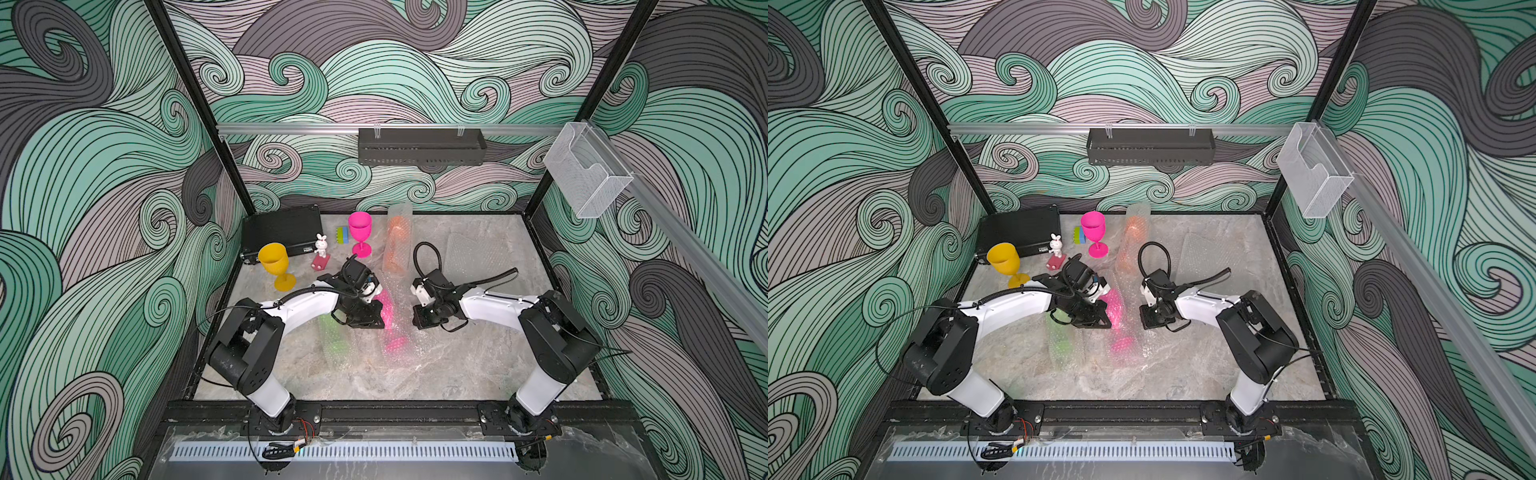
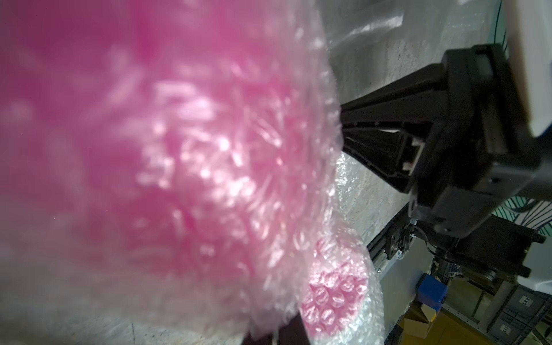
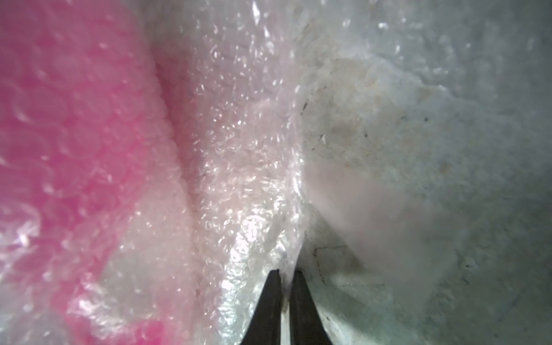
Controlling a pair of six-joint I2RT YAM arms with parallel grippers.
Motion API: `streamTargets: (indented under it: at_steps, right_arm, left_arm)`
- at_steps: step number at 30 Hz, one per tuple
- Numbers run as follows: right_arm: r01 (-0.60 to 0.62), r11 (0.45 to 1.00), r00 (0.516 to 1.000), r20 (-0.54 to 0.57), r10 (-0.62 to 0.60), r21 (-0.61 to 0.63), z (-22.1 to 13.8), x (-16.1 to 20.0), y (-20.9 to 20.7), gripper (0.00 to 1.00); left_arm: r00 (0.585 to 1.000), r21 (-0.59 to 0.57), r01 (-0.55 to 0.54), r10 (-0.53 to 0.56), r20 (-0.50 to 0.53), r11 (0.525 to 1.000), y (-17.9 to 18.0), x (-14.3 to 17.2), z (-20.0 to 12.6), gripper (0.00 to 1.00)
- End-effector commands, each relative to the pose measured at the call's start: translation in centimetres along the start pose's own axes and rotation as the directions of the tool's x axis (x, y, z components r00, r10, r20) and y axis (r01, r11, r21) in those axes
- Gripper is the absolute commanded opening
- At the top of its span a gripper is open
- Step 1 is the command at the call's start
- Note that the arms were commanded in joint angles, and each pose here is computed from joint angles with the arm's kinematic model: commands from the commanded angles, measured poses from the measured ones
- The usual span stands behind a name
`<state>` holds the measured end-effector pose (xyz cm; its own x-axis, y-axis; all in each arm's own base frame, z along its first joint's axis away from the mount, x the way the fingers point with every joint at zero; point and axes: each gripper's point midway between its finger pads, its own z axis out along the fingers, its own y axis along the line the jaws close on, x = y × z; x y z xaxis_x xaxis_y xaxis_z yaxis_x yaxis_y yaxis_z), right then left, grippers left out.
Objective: Unpack wine glasses from bubble wrap
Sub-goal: Unwrap the bubble wrap at the center of the board.
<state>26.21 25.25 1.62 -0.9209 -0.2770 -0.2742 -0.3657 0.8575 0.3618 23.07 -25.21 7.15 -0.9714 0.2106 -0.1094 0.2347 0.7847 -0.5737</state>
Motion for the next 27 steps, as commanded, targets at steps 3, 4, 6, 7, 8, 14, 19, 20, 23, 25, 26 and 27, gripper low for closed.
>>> streamTargets:
  at_steps: [3,4,6,7,8,14,19,20,23,25,26,27]
  right_arm:
    - [0.035,0.999,0.997,0.069,-0.032,-0.034,-1.2,-1.0,1.0,0.04]
    - [0.039,0.999,0.996,0.081,-0.036,-0.036,-1.4,-1.0,1.0,0.03]
    - [0.044,0.998,0.994,0.098,-0.039,-0.043,-1.9,-1.0,1.3,0.02]
    - [0.05,0.998,0.993,0.105,-0.045,-0.048,-2.1,-0.9,1.5,0.02]
    - [0.058,0.997,0.992,0.114,-0.052,-0.052,-2.5,-0.7,1.8,0.01]
    - [0.078,0.997,0.985,0.158,-0.073,-0.022,-4.6,0.5,2.2,0.0]
    - [0.044,0.999,0.982,0.186,-0.043,0.003,-6.1,1.6,1.4,0.0]
    - [0.04,0.999,0.981,0.188,-0.041,0.008,-6.4,1.8,1.3,0.0]
    - [0.008,0.999,0.983,0.182,-0.017,0.05,-6.9,2.5,0.3,0.0]
    - [-0.025,0.995,0.986,0.167,0.009,0.093,-7.1,3.2,-0.6,0.0]
    - [-0.048,0.992,0.986,0.162,0.029,0.117,-7.3,3.5,-1.2,0.0]
    - [-0.073,0.988,0.985,0.164,0.051,0.136,-7.4,3.6,-1.8,0.0]
  left_arm:
    - [0.992,-0.058,-0.081,0.086,0.092,0.995,0.3,-0.7,-1.4,0.0]
    - [0.991,-0.067,-0.087,0.094,0.1,0.994,0.4,-0.8,-1.5,0.0]
    - [0.987,-0.073,-0.105,0.113,0.115,0.992,0.1,-1.0,-1.7,0.0]
    - [0.984,-0.069,-0.12,0.128,0.123,0.99,-0.2,-1.0,-1.6,0.0]
    - [0.982,-0.066,-0.131,0.139,0.129,0.989,-0.4,-1.1,-1.6,0.0]
    - [0.958,-0.082,-0.224,0.235,0.166,0.971,-1.7,-1.2,-1.8,0.0]
    - [0.942,-0.092,-0.267,0.28,0.185,0.959,-2.4,-1.6,-1.8,0.0]
    - [0.942,-0.09,-0.269,0.281,0.184,0.959,-2.5,-1.7,-1.7,0.0]
    - [0.945,-0.078,-0.274,0.284,0.166,0.959,-2.8,-1.7,-1.0,0.0]
    - [0.944,-0.071,-0.282,0.289,0.157,0.957,-3.1,-2.0,-0.7,0.0]
    - [0.946,-0.07,-0.281,0.288,0.149,0.957,-3.2,-2.1,-0.5,0.0]
    - [0.947,-0.072,-0.281,0.288,0.145,0.957,-3.3,-2.4,-0.4,0.0]
